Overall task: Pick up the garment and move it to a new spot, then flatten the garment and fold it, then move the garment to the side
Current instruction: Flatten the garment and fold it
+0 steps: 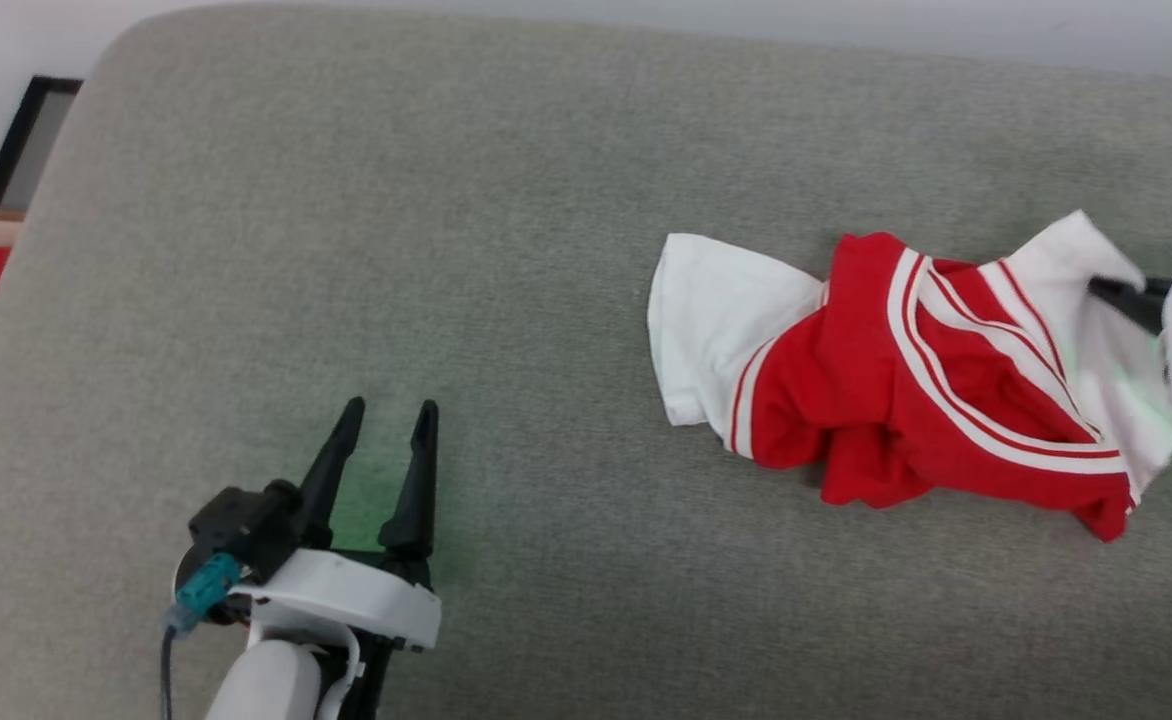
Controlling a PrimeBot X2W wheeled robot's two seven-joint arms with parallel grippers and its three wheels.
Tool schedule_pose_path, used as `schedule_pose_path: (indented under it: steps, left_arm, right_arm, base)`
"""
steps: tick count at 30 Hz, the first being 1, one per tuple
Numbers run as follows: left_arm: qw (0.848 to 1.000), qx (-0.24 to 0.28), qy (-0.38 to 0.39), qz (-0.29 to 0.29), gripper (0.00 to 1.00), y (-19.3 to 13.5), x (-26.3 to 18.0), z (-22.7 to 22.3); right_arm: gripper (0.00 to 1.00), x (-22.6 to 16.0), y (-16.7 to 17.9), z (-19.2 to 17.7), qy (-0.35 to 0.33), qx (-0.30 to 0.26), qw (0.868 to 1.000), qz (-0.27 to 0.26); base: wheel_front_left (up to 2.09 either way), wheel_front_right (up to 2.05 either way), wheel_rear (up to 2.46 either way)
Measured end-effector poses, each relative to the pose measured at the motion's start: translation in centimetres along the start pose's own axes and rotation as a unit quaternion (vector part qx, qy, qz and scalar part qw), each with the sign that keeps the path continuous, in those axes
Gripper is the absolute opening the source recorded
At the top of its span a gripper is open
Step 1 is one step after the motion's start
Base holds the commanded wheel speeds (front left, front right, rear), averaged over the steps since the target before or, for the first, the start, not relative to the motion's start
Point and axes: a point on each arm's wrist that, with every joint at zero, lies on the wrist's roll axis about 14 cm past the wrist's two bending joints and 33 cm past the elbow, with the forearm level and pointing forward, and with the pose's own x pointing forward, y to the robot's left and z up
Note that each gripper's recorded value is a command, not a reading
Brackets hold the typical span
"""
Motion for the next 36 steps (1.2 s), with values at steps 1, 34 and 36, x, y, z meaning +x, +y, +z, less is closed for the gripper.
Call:
schedule_pose_path:
  steps: [1, 34, 36]
  left_arm:
    - [1.000, 0.000, 0.000, -0.001, 1.00, 0.0, 0.0, 0.0]
    - [0.988, 0.052, 0.022, -0.147, 1.00, -5.7, 5.2, 0.8]
    - [0.978, 0.076, 0.029, -0.192, 1.00, -7.8, 6.2, 2.1]
  right_arm:
    - [0.00, -0.5, -0.4, 0.3, -0.013, 0.005, 1.000, -0.005]
    - [1.00, -7.1, -15.5, -8.3, -0.141, 0.237, 0.933, -0.232]
    - [1.00, -8.2, -15.6, -7.1, -0.179, 0.231, 0.927, -0.234]
  base:
    - [0.00, 0.00, 0.00]
    - [0.00, 0.00, 0.00]
    - [0.00, 0.00, 0.00]
